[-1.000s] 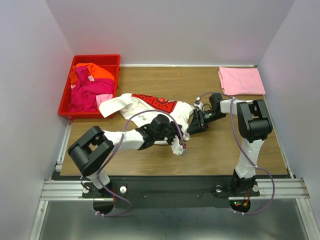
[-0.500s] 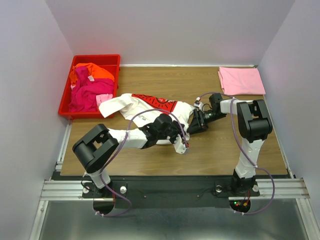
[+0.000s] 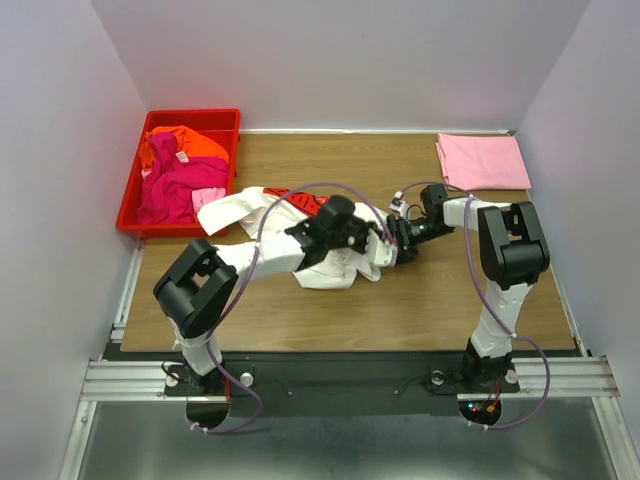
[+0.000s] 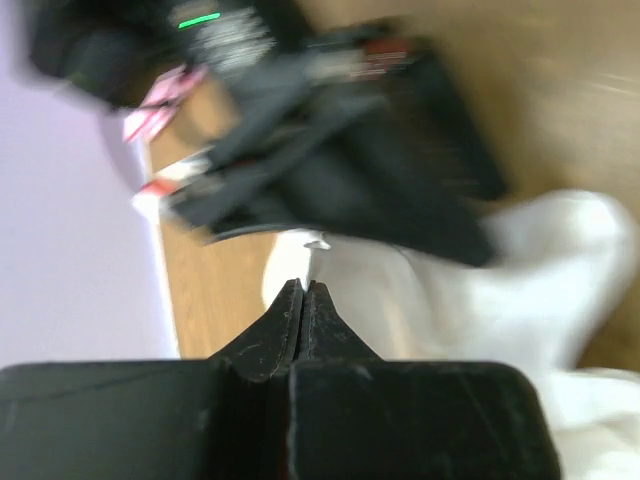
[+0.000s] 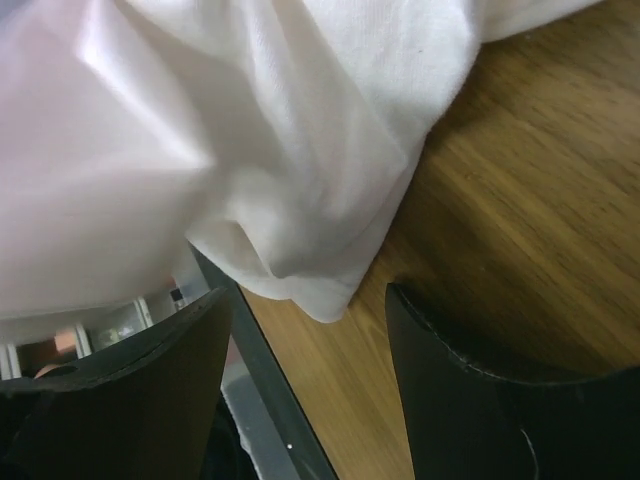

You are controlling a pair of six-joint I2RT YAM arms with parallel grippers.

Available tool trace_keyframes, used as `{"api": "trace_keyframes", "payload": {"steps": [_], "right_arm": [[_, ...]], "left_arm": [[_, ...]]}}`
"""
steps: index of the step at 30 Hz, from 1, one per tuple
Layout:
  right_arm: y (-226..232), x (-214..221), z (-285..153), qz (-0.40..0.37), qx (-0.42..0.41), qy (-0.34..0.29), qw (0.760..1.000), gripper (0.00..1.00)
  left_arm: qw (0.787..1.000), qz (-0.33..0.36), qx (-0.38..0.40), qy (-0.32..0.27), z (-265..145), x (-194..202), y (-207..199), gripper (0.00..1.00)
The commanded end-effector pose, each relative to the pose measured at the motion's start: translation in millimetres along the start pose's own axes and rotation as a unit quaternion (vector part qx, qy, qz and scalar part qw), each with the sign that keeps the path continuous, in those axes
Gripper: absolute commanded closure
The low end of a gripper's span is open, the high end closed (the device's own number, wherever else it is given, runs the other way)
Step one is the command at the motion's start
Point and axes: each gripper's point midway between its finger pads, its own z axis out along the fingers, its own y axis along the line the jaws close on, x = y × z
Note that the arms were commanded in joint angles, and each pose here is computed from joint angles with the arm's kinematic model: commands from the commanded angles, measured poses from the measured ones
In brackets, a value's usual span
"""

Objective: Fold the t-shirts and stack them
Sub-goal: Flatten the tshirt out

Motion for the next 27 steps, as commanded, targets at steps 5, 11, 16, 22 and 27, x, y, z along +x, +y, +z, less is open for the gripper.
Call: {"api": "trace_keyframes", "payload": {"steps": [5, 11, 16, 22, 27], "right_arm": [[-15.3, -27.7, -14.3, -0.042, 0.069, -0.038, 0.996, 0.3], [-26.5, -39.2, -12.3, -0.037, 0.088, -0.04, 0.995, 0.33], [-36.1, -40.8, -7.3, -0.02, 0.094, -0.037, 0.995, 0.34], [-44.1, -32.1, 0.1, -0.012, 0.1, -0.022, 0.995, 0.36], [-47.8, -20.6, 6.3, -0.018, 0.11, -0.006, 0.994, 0.53]], "left_arm": [[0.962, -0.243, -0.12, 0.01, -48.2, 33.8, 138.8, 1.0], [0.929, -0.325, -0.171, 0.039, -82.6, 80.5, 168.8, 1.0], [0.903, -0.376, -0.198, 0.069, -102.1, 120.7, 168.2, 1.0], [0.879, -0.412, -0.22, 0.095, -120.2, 156.8, 164.4, 1.0], [0.87, -0.42, -0.236, 0.1, -140.5, 165.6, 165.7, 1.0]]}}
